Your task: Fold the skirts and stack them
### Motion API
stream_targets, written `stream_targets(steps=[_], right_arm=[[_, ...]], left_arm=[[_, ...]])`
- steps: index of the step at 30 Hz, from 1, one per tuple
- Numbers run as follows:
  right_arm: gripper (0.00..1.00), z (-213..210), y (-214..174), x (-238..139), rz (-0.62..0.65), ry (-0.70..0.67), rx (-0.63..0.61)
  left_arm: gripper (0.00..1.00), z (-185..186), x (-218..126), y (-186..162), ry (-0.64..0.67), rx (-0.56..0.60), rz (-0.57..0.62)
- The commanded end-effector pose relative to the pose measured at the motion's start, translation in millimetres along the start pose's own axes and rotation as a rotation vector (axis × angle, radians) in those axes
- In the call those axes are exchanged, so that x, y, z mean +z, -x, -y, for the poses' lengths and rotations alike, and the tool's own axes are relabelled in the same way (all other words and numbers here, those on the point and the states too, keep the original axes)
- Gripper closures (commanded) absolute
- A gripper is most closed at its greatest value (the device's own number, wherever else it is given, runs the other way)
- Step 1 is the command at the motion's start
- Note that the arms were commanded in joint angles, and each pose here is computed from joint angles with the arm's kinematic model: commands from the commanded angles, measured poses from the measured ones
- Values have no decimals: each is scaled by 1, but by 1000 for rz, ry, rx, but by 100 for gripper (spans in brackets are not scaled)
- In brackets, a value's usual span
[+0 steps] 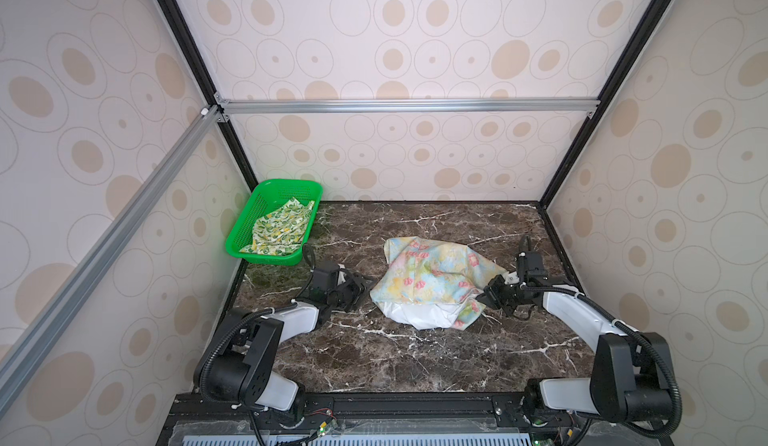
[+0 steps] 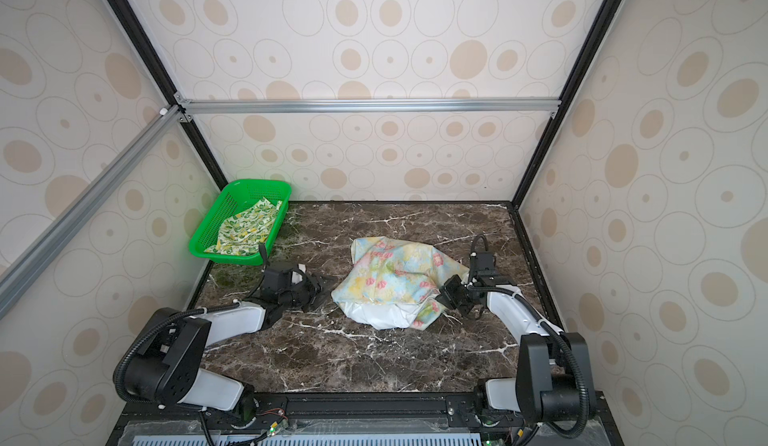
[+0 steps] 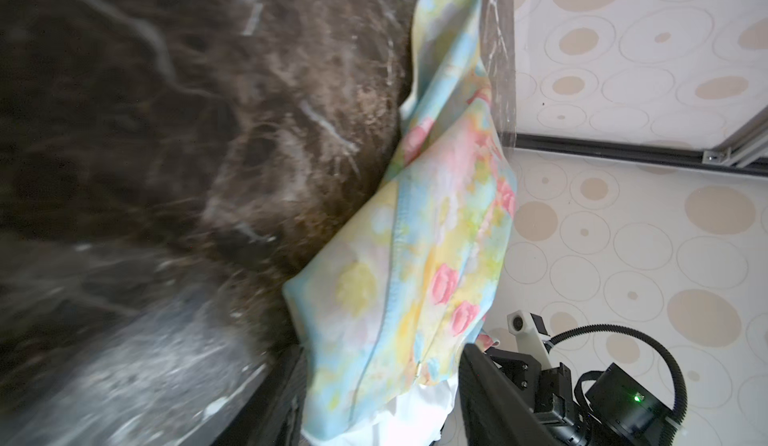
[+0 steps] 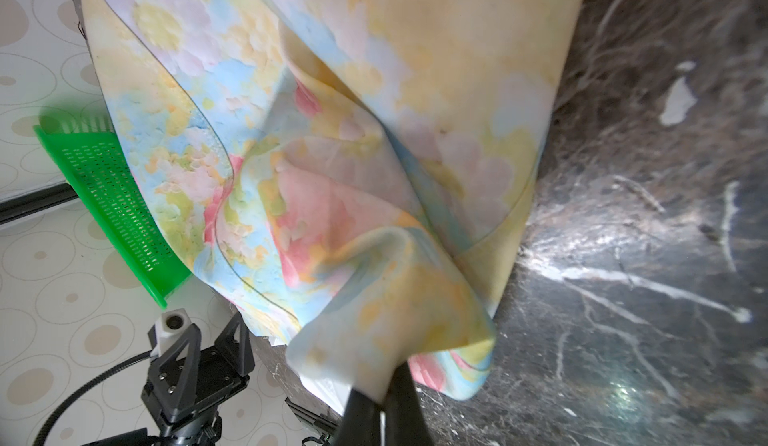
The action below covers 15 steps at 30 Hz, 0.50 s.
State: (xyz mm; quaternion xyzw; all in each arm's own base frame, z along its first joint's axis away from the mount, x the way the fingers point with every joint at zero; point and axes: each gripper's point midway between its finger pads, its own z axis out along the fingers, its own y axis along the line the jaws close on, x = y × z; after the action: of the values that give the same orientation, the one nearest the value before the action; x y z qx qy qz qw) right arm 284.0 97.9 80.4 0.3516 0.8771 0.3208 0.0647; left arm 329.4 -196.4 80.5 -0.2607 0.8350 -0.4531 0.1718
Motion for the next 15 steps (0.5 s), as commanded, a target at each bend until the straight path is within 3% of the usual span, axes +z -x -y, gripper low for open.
stream_targets(steps=[1,8,15], right_arm=[[100,-1,-5,1,-17,4,11],[100,-1,-5,-2,-16,-14,-30],[100,-4,-5,0,-42,-16,-72]], left_arm=[[40,10,12,-4,74,186,-31],[40,-14,11,0,372,489,-37],[36,3,-4,10,341,715,60]])
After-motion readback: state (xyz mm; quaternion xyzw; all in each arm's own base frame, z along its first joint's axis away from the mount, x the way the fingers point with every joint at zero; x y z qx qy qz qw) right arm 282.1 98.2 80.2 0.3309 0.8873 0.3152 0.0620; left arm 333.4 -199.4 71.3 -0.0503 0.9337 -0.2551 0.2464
